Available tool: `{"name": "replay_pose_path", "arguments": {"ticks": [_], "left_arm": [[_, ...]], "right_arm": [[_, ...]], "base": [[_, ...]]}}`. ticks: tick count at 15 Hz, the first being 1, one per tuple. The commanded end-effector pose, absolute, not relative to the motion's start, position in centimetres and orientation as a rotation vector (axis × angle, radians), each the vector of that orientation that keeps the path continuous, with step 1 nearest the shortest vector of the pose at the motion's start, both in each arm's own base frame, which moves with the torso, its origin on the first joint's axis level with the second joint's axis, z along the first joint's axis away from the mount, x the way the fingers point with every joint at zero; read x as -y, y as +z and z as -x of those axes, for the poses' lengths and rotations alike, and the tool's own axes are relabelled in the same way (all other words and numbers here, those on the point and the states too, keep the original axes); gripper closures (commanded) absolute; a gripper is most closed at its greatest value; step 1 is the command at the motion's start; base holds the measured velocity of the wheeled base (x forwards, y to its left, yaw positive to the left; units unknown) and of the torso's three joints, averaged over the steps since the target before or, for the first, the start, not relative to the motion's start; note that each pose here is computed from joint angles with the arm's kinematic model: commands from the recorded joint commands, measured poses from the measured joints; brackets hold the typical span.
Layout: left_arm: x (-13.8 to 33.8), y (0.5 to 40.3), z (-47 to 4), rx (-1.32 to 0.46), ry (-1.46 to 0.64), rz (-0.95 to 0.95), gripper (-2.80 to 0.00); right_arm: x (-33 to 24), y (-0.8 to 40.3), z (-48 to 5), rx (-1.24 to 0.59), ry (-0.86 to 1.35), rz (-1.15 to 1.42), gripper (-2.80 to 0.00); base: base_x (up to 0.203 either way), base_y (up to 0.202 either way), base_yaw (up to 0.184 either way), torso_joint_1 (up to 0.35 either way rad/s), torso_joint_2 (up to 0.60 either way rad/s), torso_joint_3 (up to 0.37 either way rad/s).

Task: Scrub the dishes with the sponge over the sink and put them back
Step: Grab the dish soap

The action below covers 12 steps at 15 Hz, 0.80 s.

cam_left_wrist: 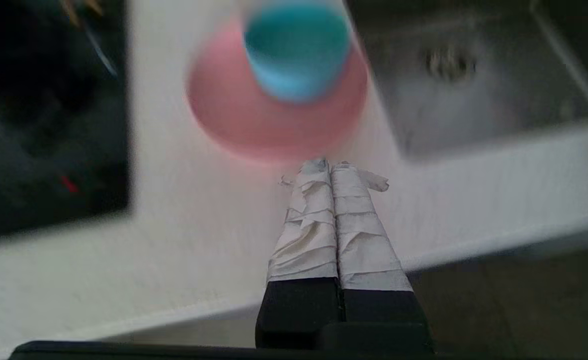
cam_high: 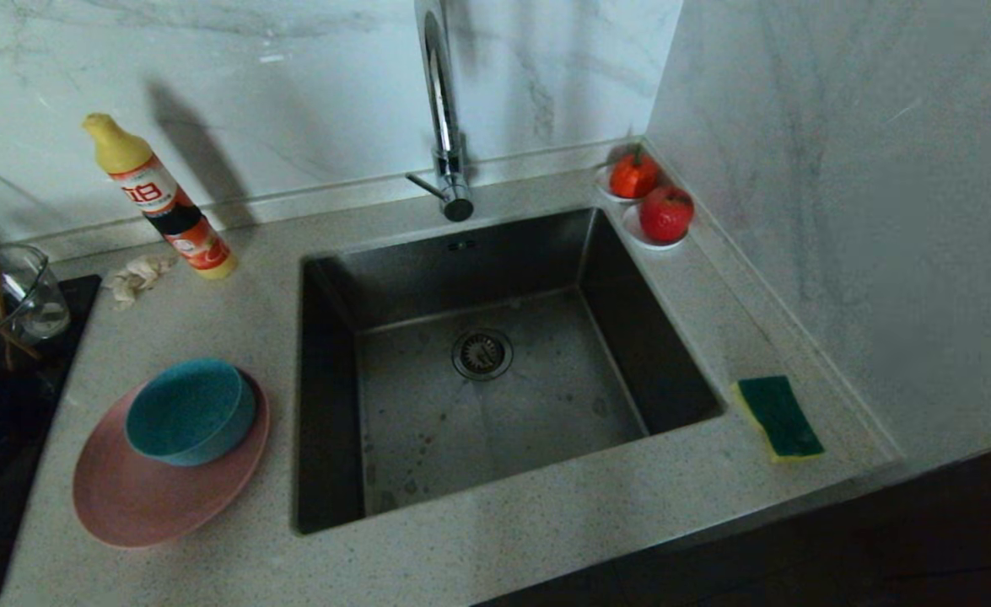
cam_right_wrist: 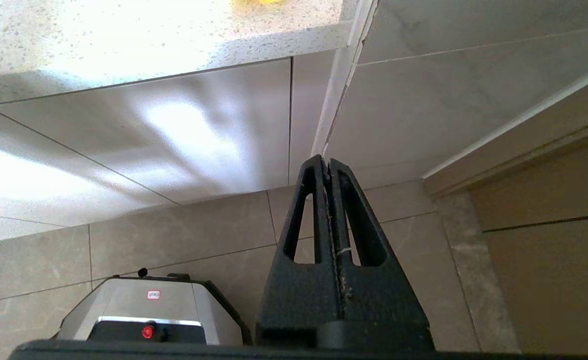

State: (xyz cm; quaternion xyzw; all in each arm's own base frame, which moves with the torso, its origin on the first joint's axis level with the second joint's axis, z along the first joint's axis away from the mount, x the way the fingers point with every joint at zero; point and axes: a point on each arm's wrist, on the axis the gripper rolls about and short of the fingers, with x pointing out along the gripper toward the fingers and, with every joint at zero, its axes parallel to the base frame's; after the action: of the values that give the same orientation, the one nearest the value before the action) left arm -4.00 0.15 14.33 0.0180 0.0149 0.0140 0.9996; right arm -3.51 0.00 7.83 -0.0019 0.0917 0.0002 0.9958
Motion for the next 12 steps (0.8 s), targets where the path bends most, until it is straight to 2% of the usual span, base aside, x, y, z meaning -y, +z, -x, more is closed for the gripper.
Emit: {"name": "replay_pose_path", "arguments": {"ticks": [1, 6, 12], "left_arm": [[-0.2, 19.1, 1.5, -0.102, 0.054, -0.029, 0.00], [-0.4, 25.1, -10.2, -0.243, 0.232, 0.071, 0.00], [-0.6, 24.5, -24.3, -0.208, 0.448, 0.113, 0.00]], "right_arm": [[0.0, 7.8, 3.5, -0.187, 0.000, 0.005, 0.00], [0.0, 7.8, 3.5, -0.186, 0.000, 0.005, 0.00], [0.0, 7.8, 3.5, -0.187, 0.000, 0.005, 0.00]], "base": [[0.000, 0.000, 0.000, 0.000, 0.00, 0.000], [0.000, 0.000, 0.000, 0.000, 0.00, 0.000], [0.000, 0.000, 0.000, 0.000, 0.00, 0.000]]}}
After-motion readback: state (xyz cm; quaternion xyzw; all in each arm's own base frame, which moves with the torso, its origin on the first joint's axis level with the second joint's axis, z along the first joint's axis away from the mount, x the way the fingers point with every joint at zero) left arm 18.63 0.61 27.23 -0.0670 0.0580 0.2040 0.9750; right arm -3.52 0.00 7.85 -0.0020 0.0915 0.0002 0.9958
